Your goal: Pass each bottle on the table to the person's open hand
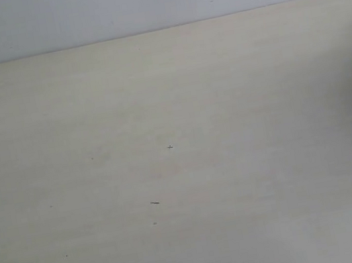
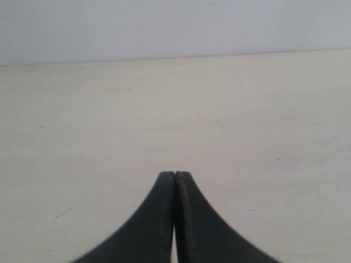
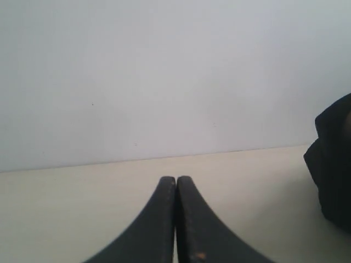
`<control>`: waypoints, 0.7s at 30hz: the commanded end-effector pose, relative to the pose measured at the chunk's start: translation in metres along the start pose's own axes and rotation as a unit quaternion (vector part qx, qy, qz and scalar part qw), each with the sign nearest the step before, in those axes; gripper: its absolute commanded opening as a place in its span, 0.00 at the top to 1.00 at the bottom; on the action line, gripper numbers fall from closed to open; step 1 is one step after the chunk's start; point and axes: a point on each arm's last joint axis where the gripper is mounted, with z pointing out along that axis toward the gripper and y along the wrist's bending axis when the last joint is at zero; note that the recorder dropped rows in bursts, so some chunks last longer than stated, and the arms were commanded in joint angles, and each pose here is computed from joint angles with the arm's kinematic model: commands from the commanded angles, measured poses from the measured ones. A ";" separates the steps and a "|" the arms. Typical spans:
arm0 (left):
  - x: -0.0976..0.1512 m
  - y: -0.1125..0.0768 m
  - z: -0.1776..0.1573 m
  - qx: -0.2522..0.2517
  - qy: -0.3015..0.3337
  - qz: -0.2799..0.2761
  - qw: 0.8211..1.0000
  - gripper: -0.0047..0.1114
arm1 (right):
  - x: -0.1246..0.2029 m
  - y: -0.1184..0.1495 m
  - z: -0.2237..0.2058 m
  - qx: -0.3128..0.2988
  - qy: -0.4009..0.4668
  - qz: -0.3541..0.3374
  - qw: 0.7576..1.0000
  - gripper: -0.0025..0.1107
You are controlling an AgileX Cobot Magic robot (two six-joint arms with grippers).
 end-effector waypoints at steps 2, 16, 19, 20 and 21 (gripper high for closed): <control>0.000 0.000 0.000 -0.001 -0.003 -0.002 1.000 0.94 | 0.003 -0.001 0.000 0.005 0.011 -0.008 1.000 0.98; 0.000 0.000 0.000 -0.001 -0.003 -0.002 1.000 0.94 | 0.005 -0.002 0.000 0.020 0.022 -0.023 0.999 0.98; 0.000 0.000 0.000 -0.001 -0.003 -0.002 1.000 0.94 | 0.006 -0.002 0.000 0.019 0.023 -0.019 0.999 0.98; 0.000 0.000 0.000 -0.001 -0.003 -0.002 1.000 0.94 | 0.006 -0.002 0.000 0.019 0.023 -0.019 0.999 0.98; 0.000 0.000 0.000 -0.001 -0.003 -0.002 1.000 0.94 | 0.006 -0.002 0.000 0.019 0.023 -0.020 0.999 0.98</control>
